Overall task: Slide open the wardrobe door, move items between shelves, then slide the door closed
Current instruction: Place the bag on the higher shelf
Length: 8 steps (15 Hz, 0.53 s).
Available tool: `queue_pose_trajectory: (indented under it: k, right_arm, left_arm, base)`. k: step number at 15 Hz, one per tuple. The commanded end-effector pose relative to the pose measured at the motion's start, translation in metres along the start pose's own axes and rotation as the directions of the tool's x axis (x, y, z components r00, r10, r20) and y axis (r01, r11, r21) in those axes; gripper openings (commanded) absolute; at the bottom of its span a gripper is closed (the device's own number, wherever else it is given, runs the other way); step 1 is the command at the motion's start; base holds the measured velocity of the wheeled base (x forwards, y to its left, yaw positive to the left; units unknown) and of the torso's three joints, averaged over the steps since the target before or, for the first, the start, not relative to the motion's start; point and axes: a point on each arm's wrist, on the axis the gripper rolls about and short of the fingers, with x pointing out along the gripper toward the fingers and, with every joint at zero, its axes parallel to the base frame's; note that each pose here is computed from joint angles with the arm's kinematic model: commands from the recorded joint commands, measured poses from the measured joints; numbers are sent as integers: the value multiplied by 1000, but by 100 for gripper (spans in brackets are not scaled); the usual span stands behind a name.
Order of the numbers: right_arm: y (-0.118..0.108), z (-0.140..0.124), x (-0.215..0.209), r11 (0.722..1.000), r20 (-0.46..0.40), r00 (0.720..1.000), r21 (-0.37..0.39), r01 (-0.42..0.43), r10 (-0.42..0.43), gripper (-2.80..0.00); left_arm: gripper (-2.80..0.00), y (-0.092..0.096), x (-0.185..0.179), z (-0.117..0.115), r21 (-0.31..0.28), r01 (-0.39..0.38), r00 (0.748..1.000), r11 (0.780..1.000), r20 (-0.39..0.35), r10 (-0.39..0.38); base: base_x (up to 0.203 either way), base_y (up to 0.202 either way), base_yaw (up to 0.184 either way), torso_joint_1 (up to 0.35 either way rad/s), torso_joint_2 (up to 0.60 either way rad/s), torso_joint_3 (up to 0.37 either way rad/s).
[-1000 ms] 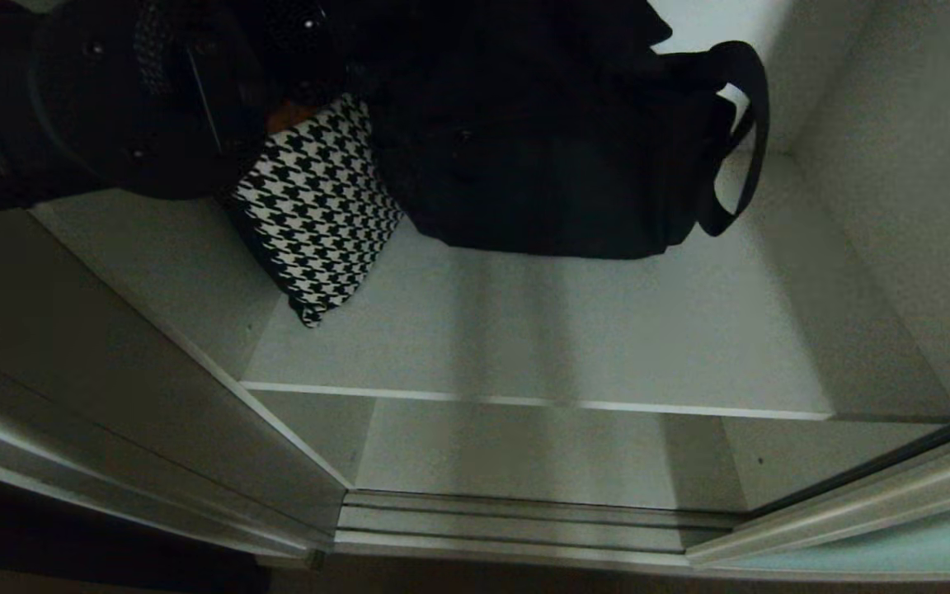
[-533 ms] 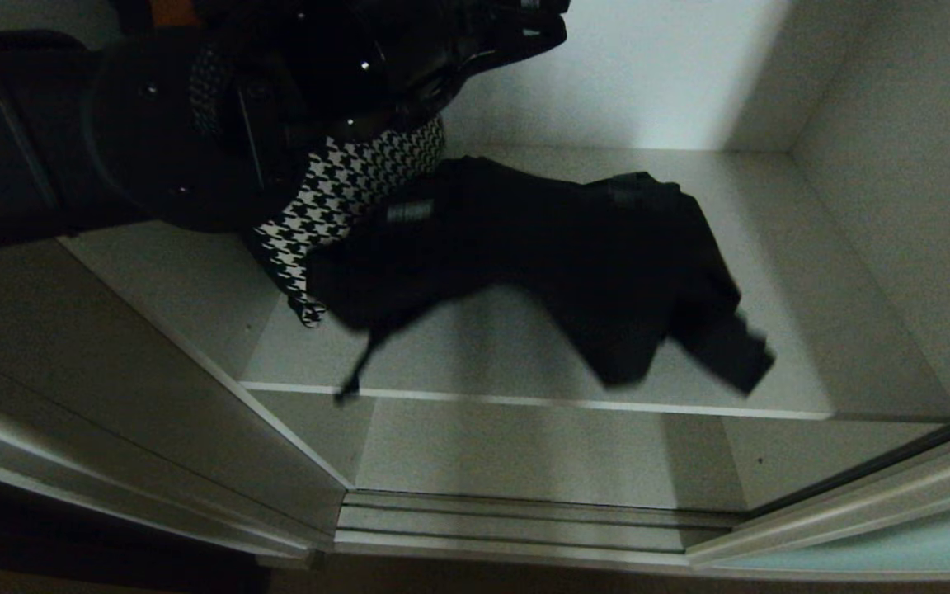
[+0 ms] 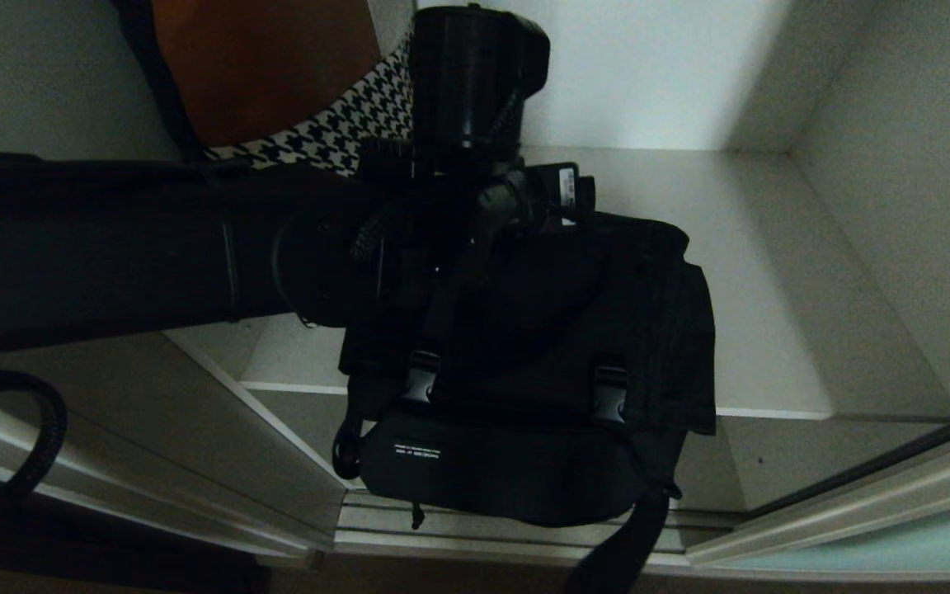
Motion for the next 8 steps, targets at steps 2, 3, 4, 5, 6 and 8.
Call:
queue_pose_trajectory:
  k: [2, 3, 4, 5, 6, 8]
  right_arm:
    - [0, 0, 0, 1000, 1, 1000, 0, -1, 1, -280]
    - [0, 0, 0, 1000, 1, 1000, 0, -1, 1, -280]
    - [0, 0, 0, 1000, 1, 1000, 0, -1, 1, -280]
    - [0, 0, 0, 1000, 1, 1000, 0, -1, 1, -280]
    - [0, 0, 0, 1000, 1, 1000, 0, -1, 1, -280]
    - [0, 0, 0, 1000, 1, 1000, 0, -1, 1, -280]
  left_arm:
    - [0, 5, -3, -29, -18, -23, 960, 1000, -278, 17]
    - [0, 8, -6, -35, -21, -22, 934, 1000, -357, 13]
    - [0, 9, -10, -38, -23, -19, 910, 1000, -414, 8]
    - [0, 11, -14, -37, -22, -22, 890, 1000, -455, 10]
    - [0, 12, -16, -37, -19, -28, 877, 999, -480, 15]
    - [0, 14, -11, -41, -15, -23, 853, 1000, -521, 12]
  base:
    - [0, 0, 0, 0, 0, 0]
    - [0, 0, 0, 0, 0, 0]
    - [0, 0, 0, 0, 0, 0]
    - [0, 0, 0, 0, 0, 0]
    - [0, 0, 0, 0, 0, 0]
    - [0, 0, 0, 0, 0, 0]
